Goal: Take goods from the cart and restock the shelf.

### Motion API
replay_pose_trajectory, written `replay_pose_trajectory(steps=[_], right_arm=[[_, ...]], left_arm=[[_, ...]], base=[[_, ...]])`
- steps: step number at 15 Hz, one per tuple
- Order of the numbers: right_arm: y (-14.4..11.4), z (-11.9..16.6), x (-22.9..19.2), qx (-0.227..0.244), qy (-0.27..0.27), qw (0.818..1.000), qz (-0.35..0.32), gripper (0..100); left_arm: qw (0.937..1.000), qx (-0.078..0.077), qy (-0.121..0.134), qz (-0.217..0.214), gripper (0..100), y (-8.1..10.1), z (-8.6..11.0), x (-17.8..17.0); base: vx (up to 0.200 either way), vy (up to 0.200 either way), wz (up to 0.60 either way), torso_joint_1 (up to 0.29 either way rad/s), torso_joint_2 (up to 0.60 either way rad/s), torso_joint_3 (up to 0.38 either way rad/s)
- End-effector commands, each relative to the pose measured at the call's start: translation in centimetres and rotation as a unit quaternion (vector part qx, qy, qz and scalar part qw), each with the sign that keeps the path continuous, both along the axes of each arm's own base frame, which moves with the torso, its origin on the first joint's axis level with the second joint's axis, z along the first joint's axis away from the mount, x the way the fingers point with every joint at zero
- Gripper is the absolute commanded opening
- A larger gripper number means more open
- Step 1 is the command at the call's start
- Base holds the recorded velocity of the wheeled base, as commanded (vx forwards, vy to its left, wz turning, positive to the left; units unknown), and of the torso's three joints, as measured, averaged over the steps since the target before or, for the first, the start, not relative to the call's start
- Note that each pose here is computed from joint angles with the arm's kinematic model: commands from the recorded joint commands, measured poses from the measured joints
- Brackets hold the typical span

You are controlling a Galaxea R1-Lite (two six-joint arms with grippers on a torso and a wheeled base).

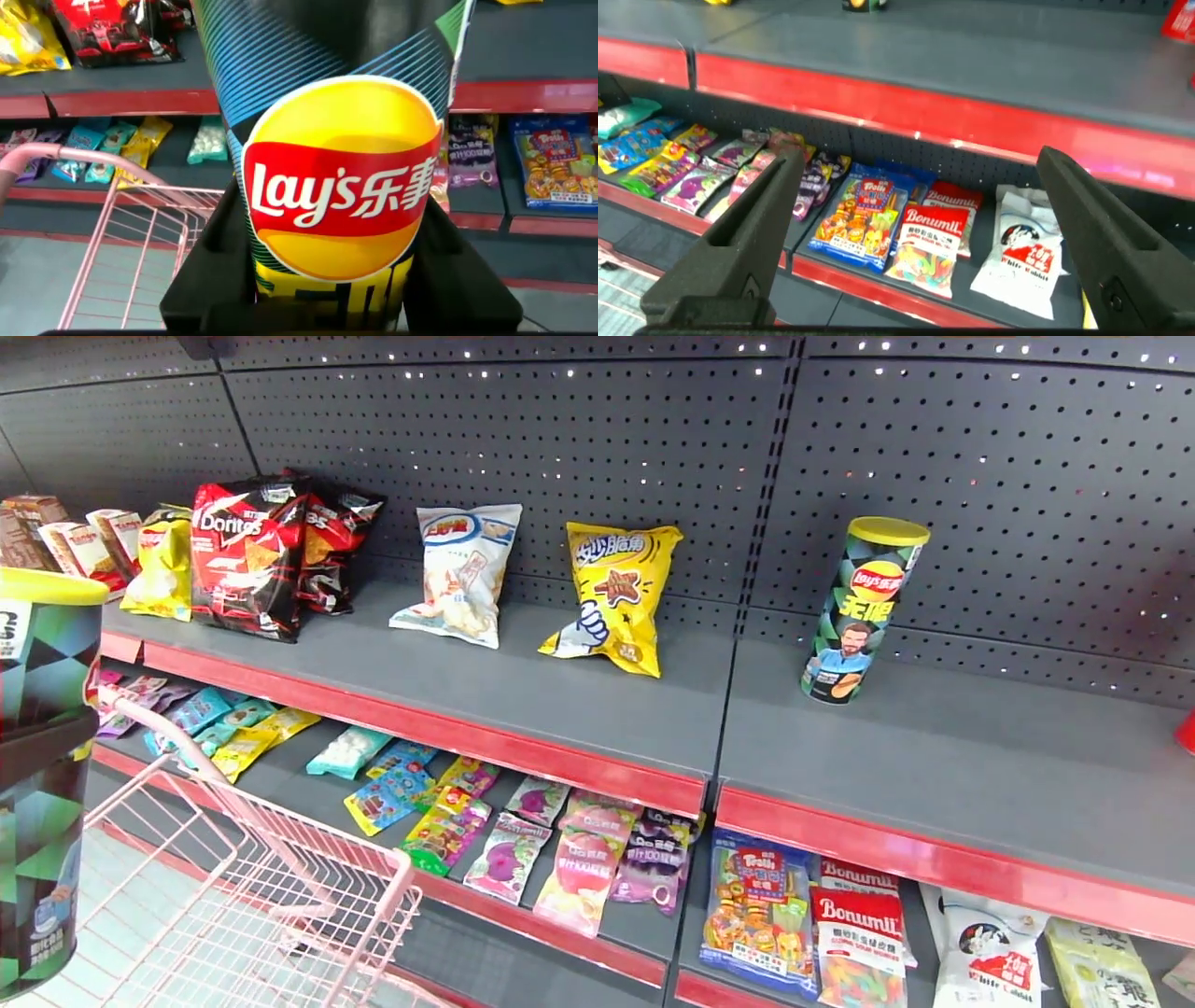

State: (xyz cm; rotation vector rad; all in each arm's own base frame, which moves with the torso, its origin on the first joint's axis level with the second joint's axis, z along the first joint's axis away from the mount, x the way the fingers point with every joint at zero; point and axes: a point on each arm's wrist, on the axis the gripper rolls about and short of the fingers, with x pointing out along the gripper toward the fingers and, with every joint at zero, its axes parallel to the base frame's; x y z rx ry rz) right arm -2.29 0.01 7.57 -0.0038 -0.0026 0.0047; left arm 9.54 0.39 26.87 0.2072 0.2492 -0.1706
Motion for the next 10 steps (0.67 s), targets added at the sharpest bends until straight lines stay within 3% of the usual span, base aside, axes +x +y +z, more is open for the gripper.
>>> replay_pose_trajectory(steps=[1,7,10], right_arm=[[0.0,0.0,0.0,0.000,0.001,1.000,0.001,100],[0.0,0.0,0.0,0.000,0.001,1.000,0.001,100],[0.0,0.0,0.0,0.000,0.001,1.000,0.001,100]], left_arm=[[1.0000,0.002,0.003,0.000,0,0.0,0.0,0.3],[0.9999,0.010,0.001,-0.004,0,0.0,0.0,0.6],[0.9996,0.011,-0.009,-0.026,0,-0.4,0.1,1.6]], base=[[0.000,0.000,0.00,0.188,-0.40,-0.212],[0.000,0.000,0.00,0.167,-0.36,-0.192],[0.000,0.000,0.00,0.012,-0.02,-0.014]])
